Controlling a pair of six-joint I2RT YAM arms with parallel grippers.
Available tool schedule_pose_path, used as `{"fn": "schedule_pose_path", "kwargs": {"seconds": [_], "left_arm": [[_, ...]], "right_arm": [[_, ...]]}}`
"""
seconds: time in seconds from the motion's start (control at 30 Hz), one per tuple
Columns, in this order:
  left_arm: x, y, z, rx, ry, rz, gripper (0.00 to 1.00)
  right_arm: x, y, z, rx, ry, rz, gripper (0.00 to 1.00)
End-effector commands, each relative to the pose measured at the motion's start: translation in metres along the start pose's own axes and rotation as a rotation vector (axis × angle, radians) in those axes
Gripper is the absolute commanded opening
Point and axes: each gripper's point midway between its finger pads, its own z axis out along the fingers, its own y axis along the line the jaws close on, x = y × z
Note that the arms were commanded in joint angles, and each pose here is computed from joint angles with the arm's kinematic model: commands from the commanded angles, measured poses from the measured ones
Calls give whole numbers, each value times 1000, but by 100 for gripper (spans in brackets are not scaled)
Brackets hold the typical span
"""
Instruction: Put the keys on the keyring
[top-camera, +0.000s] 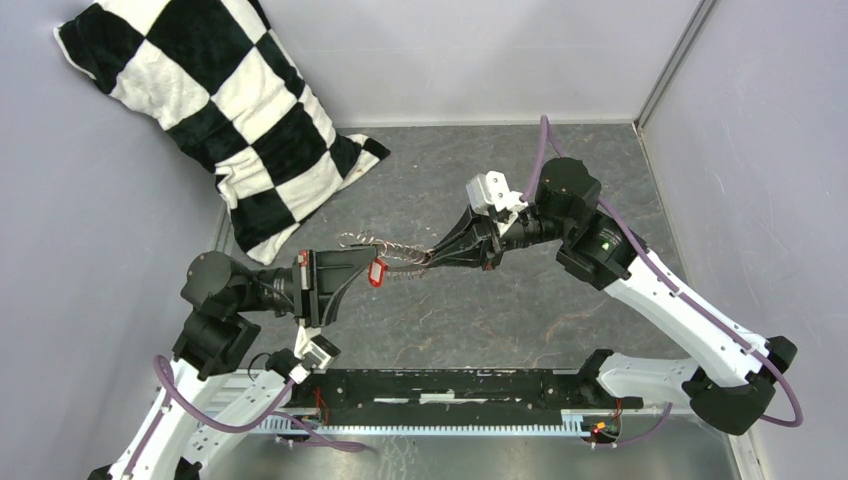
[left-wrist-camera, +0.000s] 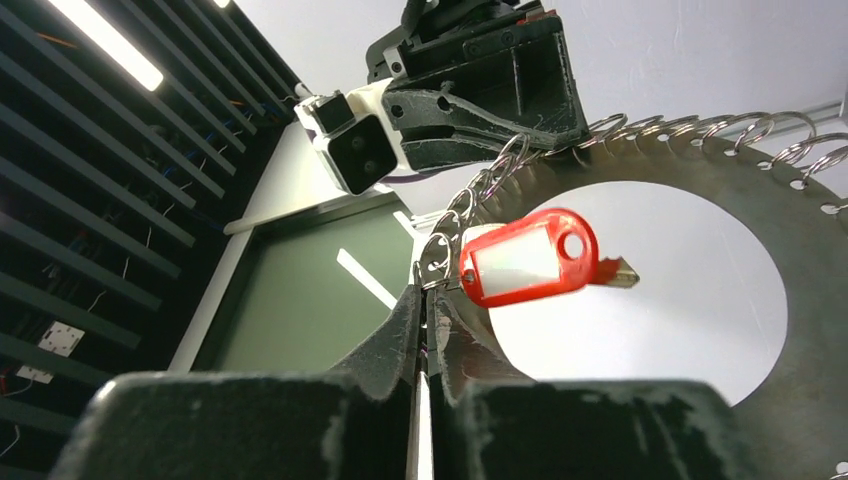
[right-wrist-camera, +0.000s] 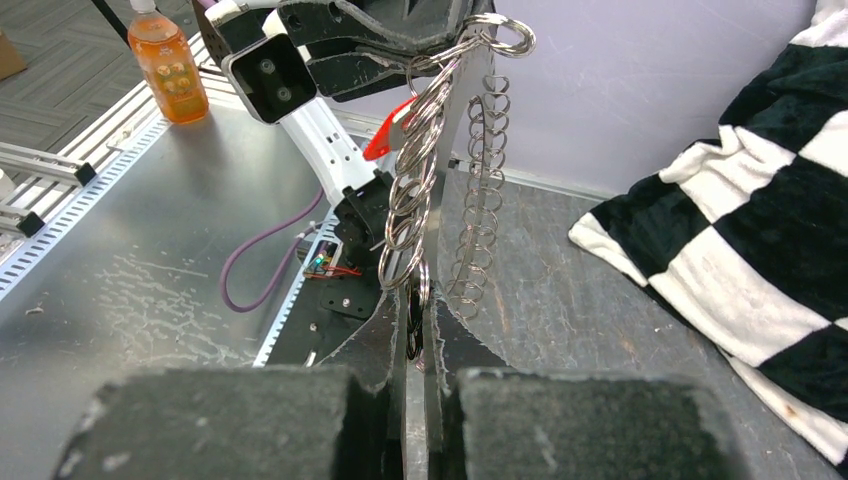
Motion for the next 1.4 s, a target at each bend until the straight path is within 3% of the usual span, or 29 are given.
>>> {"fn": "schedule_pose_path", "kwargs": {"seconds": [0.0, 0.1, 0.23, 0.3, 0.37, 0.5, 0.6, 0.67, 0.8, 0.93, 1.07, 1.2, 1.37], "left_arm": [[2, 13, 0, -18, -6, -32, 3], [0, 17, -1, -28, -18, -107, 2], [-1, 16, 0, 2, -35, -263, 2], [3, 15, 0, 12, -17, -382, 2], [11, 12, 0, 15, 21, -515, 2], [24, -5, -2, 23, 116, -706, 2], [35, -10, -5, 2, 187, -807, 2], [42, -11, -7, -16, 237, -873, 2], [53, -24, -11, -5, 321, -974, 2], [61, -38, -11, 8, 388, -1106, 2], [63, -50, -12, 10, 430, -1182, 2], [77, -55, -13, -26, 513, -1289, 2], [85, -61, -15, -21, 569, -1327, 2]], "right_arm": [[-15, 18, -2, -59, -35, -63, 1], [-13, 16, -2, -45, -29, -69, 1], [-9, 3, -3, 26, -9, -75, 8], [-6, -13, -5, 117, 16, -68, 20], [-1, -23, -8, 169, 39, -74, 22], [4, -47, -17, 315, 88, -72, 45], [7, -62, -29, 427, 130, -83, 57], [5, -71, -40, 510, 145, -98, 75], [-16, -81, -60, 634, 120, -168, 87], [-42, -79, -69, 668, 58, -235, 89], [-57, -78, -53, 590, 10, -272, 88], [-54, -75, -21, 496, 7, -280, 80], [-48, -71, 6, 437, -2, -290, 67]]}}
